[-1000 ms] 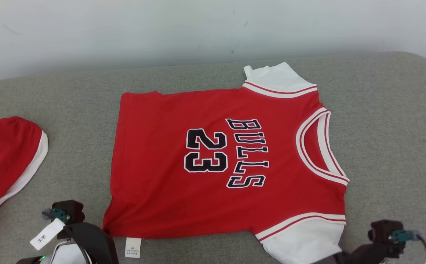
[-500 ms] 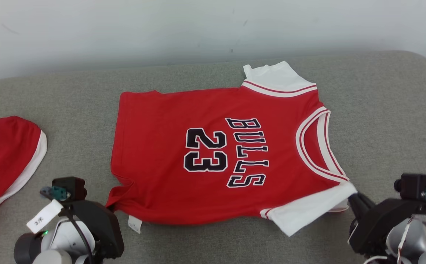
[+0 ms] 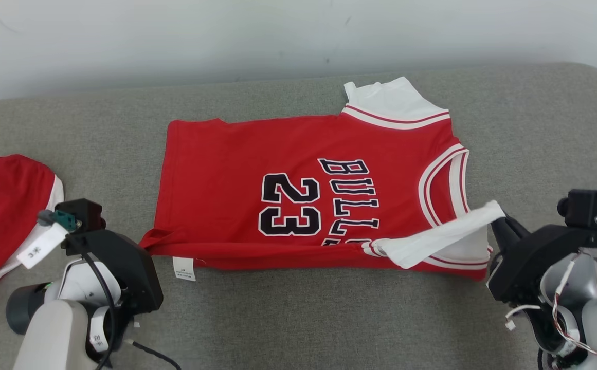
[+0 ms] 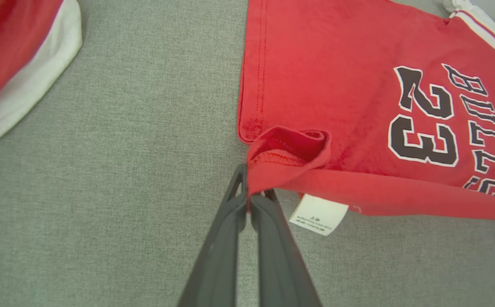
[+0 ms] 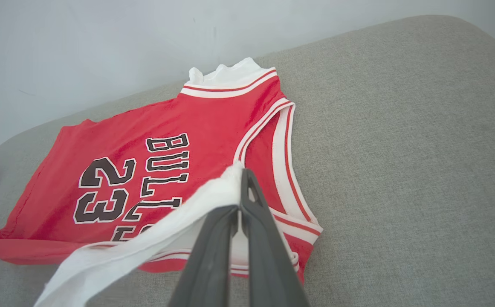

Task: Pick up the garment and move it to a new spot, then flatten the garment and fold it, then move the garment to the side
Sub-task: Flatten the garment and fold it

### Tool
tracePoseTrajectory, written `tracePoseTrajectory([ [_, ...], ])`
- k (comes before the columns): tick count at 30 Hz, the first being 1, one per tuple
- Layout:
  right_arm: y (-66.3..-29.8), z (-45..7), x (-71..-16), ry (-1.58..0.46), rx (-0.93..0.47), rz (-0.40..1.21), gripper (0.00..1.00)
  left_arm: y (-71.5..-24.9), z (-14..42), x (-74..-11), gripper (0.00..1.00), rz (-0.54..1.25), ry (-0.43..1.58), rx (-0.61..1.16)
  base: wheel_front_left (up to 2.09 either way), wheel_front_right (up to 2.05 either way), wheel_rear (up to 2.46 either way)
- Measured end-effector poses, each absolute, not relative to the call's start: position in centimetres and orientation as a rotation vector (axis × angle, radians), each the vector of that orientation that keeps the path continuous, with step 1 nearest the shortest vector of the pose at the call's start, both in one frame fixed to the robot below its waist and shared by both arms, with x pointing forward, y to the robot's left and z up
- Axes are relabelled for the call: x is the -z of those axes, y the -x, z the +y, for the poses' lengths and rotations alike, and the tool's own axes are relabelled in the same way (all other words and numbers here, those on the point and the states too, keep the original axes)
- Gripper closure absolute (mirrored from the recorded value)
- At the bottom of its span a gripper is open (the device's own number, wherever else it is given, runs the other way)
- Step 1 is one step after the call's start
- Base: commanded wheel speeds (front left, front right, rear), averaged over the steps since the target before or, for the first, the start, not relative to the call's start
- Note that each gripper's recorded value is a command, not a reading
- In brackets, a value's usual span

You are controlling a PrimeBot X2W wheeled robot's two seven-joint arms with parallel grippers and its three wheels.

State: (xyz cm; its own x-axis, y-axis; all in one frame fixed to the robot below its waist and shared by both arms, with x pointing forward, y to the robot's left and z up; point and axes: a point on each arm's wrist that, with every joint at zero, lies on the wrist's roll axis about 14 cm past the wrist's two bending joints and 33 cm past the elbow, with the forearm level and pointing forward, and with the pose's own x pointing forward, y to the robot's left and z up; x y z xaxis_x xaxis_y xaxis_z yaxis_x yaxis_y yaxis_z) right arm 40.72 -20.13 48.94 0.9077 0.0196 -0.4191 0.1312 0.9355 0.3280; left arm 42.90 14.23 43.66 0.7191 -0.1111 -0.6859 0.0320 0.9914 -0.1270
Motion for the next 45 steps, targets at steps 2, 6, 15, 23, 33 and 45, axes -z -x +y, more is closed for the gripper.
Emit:
tracePoseTrajectory([
  [2,-41.4,-20.0,-49.2,-0.347,0.056,0.423,1.00,-43.2,14.2,-43.5,1.00,0.778,0.108,0.078,0.00,0.00,0.00],
  [6,-42.6,-20.0,-49.3,-0.337,0.058,0.408,1.00,-44.4,13.7,-43.5,1.00,0.793,0.095,0.084,0.00,0.00,0.00],
  [15,-44.8,-20.4,-49.2,-0.306,0.075,0.382,1.00,-46.3,13.0,-43.0,1.00,0.822,0.060,0.082,0.00,0.00,0.00],
  [23,-47.4,-20.9,-48.2,-0.265,0.079,0.368,1.00,-48.0,12.4,-41.8,1.00,0.851,0.044,0.082,0.00,0.00,0.00],
  [33,-49.7,-18.9,-47.2,-0.244,0.017,0.351,0.00,-49.0,13.6,-41.7,0.00,0.824,0.044,0.043,0.00,0.00,0.00],
  [45,-50.6,-19.5,-49.8,-0.234,0.019,0.194,0.00,-50.5,14.6,-44.7,0.00,0.656,0.038,0.012,0.00,0.00,0.00],
])
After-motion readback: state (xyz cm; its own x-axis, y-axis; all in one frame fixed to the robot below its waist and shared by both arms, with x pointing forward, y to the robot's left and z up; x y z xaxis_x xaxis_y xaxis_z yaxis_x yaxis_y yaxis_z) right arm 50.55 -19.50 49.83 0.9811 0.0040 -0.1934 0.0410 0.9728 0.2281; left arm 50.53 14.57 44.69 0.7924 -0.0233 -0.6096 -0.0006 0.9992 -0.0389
